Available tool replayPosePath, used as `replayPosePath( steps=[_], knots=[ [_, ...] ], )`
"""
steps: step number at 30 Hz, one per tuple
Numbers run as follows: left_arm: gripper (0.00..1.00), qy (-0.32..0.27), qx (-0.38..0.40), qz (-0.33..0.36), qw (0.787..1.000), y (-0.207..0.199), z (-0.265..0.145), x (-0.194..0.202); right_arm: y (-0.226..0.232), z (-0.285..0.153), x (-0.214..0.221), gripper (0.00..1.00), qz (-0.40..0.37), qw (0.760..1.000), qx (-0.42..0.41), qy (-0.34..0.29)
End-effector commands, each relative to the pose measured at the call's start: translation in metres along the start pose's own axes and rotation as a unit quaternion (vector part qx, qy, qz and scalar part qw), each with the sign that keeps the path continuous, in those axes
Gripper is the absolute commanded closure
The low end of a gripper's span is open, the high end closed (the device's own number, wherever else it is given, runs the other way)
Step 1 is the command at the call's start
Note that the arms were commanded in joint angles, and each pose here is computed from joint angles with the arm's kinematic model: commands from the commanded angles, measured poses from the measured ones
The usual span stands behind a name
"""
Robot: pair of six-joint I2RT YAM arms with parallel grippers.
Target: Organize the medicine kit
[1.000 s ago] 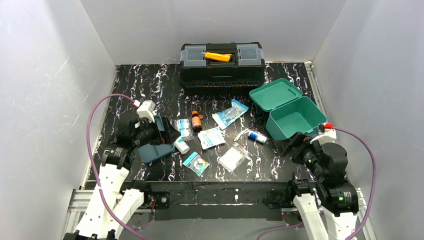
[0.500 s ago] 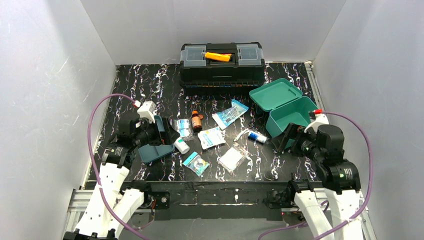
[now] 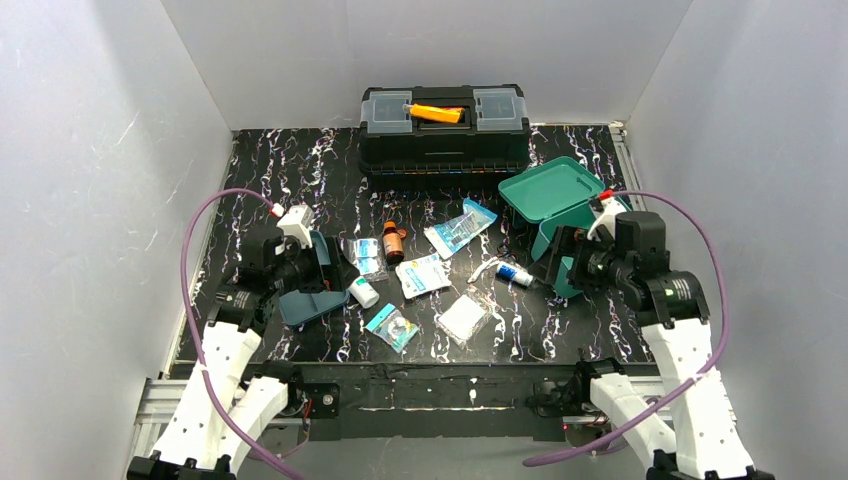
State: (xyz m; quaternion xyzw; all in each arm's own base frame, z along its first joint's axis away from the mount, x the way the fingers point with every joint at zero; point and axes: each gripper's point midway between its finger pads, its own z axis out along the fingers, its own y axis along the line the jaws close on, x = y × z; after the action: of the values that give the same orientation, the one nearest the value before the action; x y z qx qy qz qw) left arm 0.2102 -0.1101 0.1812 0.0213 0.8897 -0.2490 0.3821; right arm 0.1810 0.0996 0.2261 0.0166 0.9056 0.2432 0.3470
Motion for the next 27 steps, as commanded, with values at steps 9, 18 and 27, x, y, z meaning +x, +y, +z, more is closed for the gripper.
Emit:
replayPosePath(
  steps=[9, 18, 27],
  knots=[
    [0.01, 0.007, -0.009, 0.002, 1.000, 0.004, 0.000, 0.004, 0.037, 0.036, -0.017, 0.04, -0.054, 0.997, -0.005, 0.051],
    [0.01, 0.003, -0.022, 0.002, 1.000, 0.008, -0.002, 0.003, 0.078, 0.080, -0.007, 0.14, -0.049, 0.994, -0.035, 0.095],
    [0.01, -0.005, -0.043, 0.001, 0.999, 0.014, -0.005, 0.001, 0.104, 0.147, 0.017, 0.27, -0.062, 0.984, -0.001, 0.166]
  ],
)
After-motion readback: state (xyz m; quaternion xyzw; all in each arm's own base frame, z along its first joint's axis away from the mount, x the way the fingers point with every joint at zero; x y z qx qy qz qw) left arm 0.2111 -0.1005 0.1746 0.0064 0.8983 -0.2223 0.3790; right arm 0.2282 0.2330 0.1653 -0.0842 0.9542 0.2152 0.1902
